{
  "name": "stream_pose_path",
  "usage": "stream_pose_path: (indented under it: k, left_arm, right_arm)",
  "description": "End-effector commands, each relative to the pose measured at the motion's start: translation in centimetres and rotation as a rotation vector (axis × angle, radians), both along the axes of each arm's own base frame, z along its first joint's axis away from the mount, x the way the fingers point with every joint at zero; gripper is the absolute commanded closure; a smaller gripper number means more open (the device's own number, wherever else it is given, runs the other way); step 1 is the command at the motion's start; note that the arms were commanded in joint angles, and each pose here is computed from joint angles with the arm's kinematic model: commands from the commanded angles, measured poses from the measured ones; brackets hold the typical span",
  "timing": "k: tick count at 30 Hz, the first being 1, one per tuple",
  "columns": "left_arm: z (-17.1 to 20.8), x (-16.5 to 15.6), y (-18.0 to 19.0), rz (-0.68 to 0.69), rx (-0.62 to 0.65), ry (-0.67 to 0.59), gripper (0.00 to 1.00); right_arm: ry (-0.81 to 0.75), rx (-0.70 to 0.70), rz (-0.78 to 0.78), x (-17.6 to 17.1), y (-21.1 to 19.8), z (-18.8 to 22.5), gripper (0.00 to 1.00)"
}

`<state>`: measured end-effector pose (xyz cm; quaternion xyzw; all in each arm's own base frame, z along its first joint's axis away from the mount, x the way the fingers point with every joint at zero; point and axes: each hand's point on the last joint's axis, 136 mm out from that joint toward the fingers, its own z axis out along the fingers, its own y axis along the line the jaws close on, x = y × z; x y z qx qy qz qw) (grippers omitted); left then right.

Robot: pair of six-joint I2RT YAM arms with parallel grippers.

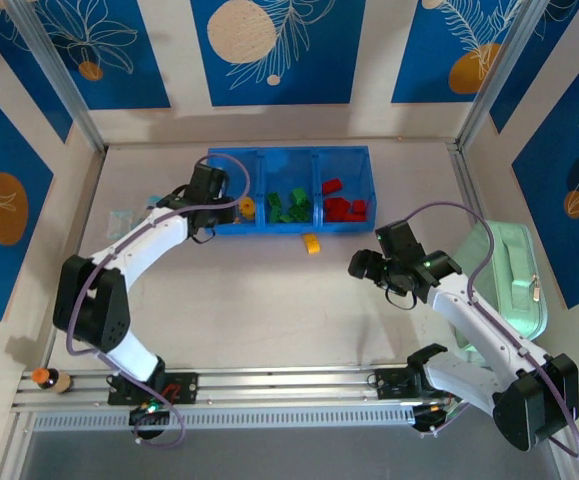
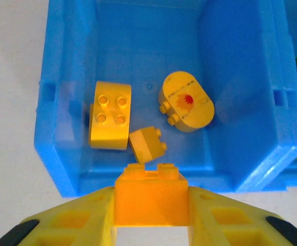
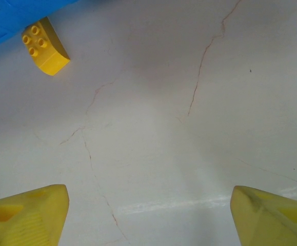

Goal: Sort the legos into containers by color
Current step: Place the lego in the container, then pick up the lego from the center of the table.

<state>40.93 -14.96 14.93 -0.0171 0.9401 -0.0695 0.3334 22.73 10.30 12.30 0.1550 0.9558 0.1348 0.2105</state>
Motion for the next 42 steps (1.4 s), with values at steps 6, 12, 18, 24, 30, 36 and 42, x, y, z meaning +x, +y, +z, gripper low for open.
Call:
stream_pose_path:
  k: [6,12,18,24,30,36,42]
  left_arm:
    - [-0.2,2.7,0.2,-0.025,0.045,0.01,0.63]
    - [-0.1,3.5,-0.3,-0.041,0.034,0.008,0.29]
    - [1.3,2.2,-1.0,-0.053,-0.04,-0.035,0.27]
    - [2.3,-1.6,-1.1,-0.058,-0.093,-0.088,0.27]
    - [1.8,-6.2,-0.4,-0.059,-0.119,-0.099,0.27]
    - [0.0,-11.1,0.4,-0.043,-0.132,-0.084,0.27]
    - [-1.0,-14.7,1.2,-0.026,-0.13,-0.069,0.27]
  right_arm:
    - [0.034,0.008,0.017,-0.5,0.5,-0.6,0.17]
    - [0.039,0.007,0.035,-0.2,1.0,-0.7,0.18]
    - [0.034,0.008,0.076,0.5,2.0,-0.6,0.18]
    - [-0.043,0.0,0.271,1.6,5.3,0.6,0.19]
    - [-0.033,-0.05,0.379,3.9,7.8,0.5,0.2]
    - [0.011,-0.161,0.47,6.8,10.7,-1.7,0.23]
    - [0.077,-0.303,0.506,9.5,12.2,-4.6,0.28]
